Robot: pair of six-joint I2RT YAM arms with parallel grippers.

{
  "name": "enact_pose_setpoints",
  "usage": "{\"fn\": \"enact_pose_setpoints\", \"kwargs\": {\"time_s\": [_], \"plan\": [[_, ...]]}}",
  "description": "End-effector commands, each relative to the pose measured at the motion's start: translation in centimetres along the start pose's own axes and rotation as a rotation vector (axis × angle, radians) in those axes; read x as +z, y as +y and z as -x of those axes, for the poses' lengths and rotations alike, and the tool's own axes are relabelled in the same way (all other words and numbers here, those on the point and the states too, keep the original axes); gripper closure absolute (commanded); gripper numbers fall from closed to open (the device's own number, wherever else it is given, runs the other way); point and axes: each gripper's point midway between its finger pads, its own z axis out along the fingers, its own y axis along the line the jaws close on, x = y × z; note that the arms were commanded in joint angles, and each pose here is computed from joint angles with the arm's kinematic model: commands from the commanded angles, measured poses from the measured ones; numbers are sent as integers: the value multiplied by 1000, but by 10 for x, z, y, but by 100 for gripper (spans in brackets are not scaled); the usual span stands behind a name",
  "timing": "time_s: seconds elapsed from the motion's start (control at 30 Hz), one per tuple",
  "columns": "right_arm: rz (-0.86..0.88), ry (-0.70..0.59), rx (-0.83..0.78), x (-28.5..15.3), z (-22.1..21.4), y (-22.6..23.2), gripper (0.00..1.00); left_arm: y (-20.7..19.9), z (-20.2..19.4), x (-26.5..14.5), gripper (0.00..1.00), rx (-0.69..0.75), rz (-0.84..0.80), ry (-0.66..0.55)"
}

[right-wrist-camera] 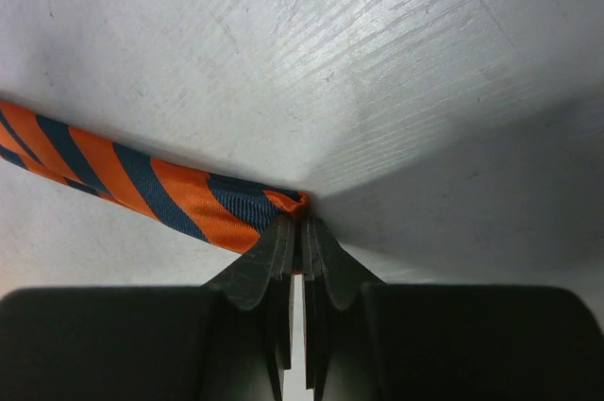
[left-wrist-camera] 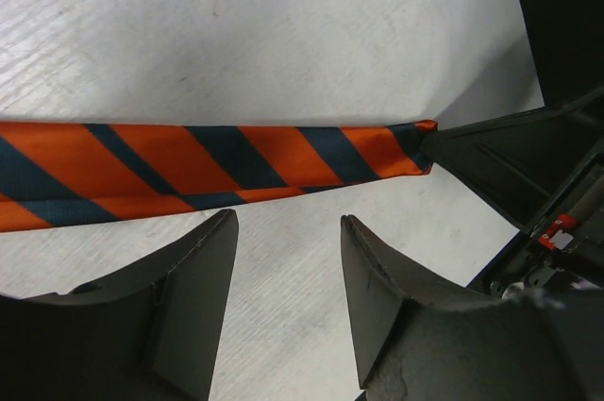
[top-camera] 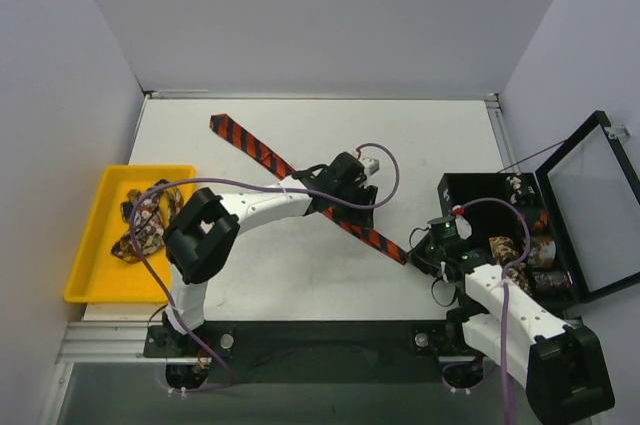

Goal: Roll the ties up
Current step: Flatten the tie

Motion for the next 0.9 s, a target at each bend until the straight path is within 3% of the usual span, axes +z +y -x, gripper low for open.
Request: {"fn": "enact_pose_setpoints", "kwargs": {"time_s": [0.0, 0.3, 0.67, 0.73, 0.77, 0.87], "plan": [[-110, 56, -32, -1, -14, -27, 100, -26, 16, 3, 43, 17, -61, -40], [-117, 62, -45, -3, -14, -28, 100, -33, 5, 24, 54, 16, -48, -11], [-134, 70, -52, -2, -15, -31, 100, -12, -5, 28, 54, 22, 63, 11], [-129, 67, -60, -4, -13, -29, 100, -8, 2, 16, 50, 66, 95, -8], [-130, 68, -64, -5, -13, -29, 100, -5, 18, 3, 41, 85, 140, -58], [-134, 64, -85, -8, -10, -28, 100, 13, 47, -31, 27, 133, 296, -114]]}}
